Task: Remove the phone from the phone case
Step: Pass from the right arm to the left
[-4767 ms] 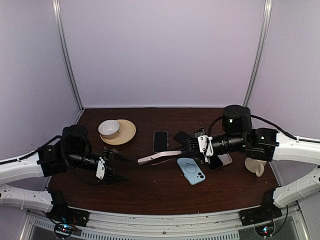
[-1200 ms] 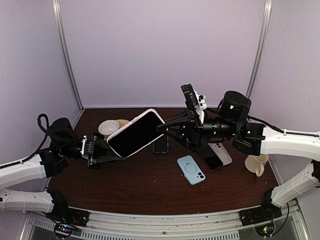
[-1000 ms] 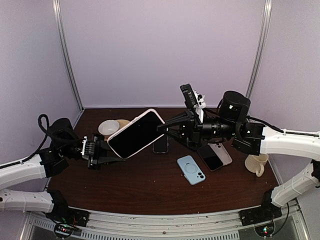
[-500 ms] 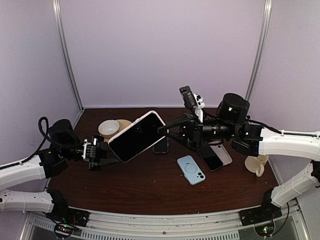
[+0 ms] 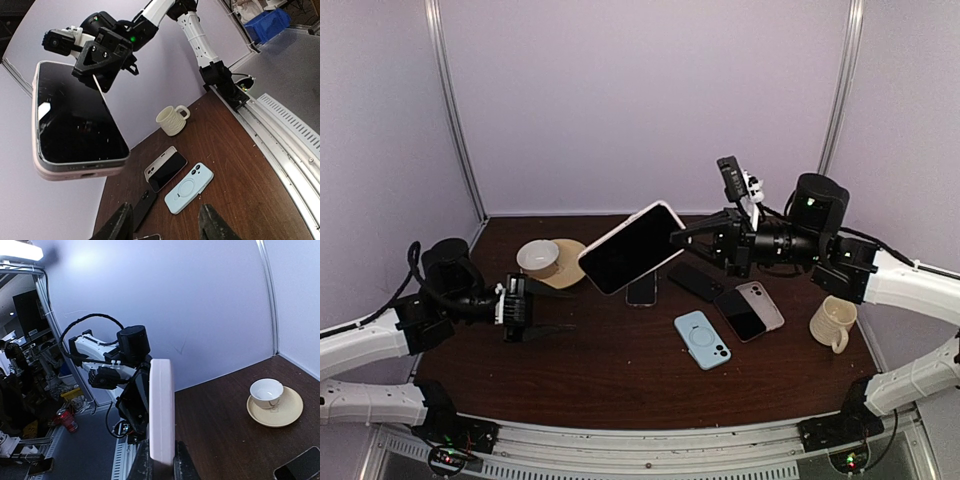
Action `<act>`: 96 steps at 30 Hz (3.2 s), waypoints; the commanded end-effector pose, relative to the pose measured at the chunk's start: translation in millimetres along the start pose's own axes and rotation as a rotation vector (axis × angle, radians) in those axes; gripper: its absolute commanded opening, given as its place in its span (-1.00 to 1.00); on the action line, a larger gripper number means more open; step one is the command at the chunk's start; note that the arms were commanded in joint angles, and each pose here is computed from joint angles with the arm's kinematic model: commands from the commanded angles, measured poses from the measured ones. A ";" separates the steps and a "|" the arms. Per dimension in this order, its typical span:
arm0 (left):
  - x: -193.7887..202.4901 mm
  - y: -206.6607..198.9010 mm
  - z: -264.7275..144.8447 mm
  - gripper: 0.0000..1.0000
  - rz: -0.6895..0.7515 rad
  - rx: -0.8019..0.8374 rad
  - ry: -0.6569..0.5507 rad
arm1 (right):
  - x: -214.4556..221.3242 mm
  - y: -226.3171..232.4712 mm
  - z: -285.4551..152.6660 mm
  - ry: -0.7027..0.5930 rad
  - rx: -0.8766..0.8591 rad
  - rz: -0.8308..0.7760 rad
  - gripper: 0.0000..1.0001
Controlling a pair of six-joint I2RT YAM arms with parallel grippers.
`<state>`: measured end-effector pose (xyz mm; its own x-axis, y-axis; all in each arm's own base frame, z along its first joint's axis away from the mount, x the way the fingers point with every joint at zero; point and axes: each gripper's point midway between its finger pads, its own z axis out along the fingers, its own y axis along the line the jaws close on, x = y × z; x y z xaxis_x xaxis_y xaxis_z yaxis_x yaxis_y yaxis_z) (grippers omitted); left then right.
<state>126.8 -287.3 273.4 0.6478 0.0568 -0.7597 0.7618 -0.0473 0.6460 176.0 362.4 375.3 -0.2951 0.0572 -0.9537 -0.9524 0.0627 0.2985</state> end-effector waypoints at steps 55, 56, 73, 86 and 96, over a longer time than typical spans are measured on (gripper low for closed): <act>-8.4 -3.6 12.3 -0.18 -0.087 0.078 -0.057 | 24.2 49.4 0.2 0.024 -0.127 -0.746 -1.00; -8.6 -3.3 12.2 -0.17 -0.085 0.076 -0.057 | 24.1 50.8 0.4 0.024 -0.132 -0.746 -1.00; 0.6 10.7 14.7 -0.18 -0.091 0.004 -0.010 | 24.6 62.0 18.3 0.001 -0.146 -0.743 -1.00; 15.0 33.2 13.7 -0.63 -0.070 -0.124 0.070 | 19.5 59.3 33.3 -0.024 -0.113 -0.740 -1.00; 16.1 37.5 12.0 -1.00 -0.058 -0.150 0.083 | 30.4 59.1 31.6 0.004 -0.127 -0.718 -1.00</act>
<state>156.4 -299.6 255.8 0.4880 0.1657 -0.8569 0.8649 0.0404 0.5004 130.5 399.6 328.3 0.4193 -0.0836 -0.9040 -0.9075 -0.0108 -0.4200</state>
